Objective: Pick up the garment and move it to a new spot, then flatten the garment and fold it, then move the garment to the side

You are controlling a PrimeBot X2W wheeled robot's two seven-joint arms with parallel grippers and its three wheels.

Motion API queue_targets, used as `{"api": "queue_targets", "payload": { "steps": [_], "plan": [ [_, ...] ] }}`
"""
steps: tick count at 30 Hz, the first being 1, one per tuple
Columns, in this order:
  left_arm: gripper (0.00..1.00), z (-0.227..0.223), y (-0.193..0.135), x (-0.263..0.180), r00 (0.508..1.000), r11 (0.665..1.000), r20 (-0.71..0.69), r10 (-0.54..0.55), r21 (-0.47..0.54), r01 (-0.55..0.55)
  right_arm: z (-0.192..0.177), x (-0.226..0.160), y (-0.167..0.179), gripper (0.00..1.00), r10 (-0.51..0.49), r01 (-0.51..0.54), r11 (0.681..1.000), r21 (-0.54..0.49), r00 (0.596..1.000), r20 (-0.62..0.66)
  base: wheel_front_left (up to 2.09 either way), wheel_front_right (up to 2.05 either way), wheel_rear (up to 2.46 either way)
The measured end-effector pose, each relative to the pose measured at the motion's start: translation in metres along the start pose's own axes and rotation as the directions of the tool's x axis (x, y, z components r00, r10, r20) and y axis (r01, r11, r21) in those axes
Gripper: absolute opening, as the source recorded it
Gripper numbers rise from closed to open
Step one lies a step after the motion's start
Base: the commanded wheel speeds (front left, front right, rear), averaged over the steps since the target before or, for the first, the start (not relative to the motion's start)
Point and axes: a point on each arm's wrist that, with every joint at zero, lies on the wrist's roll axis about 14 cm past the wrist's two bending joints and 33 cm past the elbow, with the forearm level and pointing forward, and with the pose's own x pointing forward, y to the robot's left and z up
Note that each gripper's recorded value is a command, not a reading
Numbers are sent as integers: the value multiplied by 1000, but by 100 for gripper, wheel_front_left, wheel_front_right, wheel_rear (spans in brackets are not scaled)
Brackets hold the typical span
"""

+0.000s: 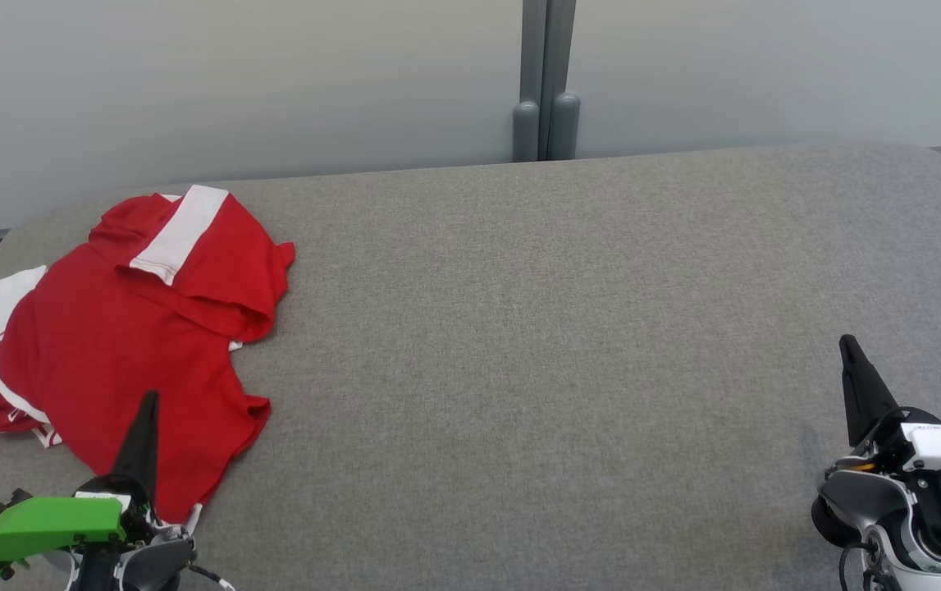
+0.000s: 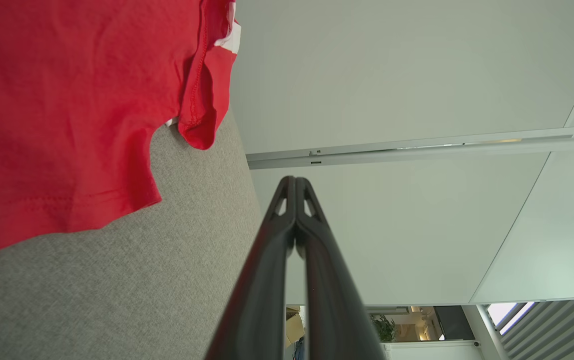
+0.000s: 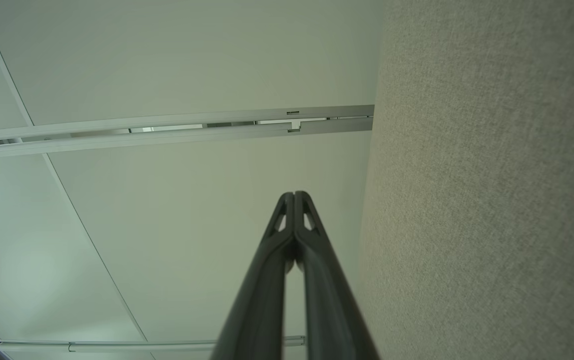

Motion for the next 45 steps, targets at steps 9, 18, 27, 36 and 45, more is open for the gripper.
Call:
{"api": "queue_targets", "payload": {
  "steps": [9,18,27,36,45],
  "plan": [
    [0,0,0,0,1000,1000,0,0,0,0,0,0,0,0,0,0,1000,0,1000,0,0,0,0],
    [0,0,0,0,1000,1000,0,0,0,0,0,0,0,0,0,0,1000,0,1000,0,0,0,0],
    [0,0,0,0,1000,1000,0,0,0,0,0,0,0,0,0,0,1000,0,1000,0,0,0,0],
    [100,-3,29,-12,996,996,2,85,-21,-85,-5,-13,-32,100,-94,94,995,22,996,-2,0,0,0],
    [100,-10,32,-14,996,995,-3,94,-14,-94,-9,-16,-35,100,-104,104,995,-4,995,1,0,0,0]
  ]
}}
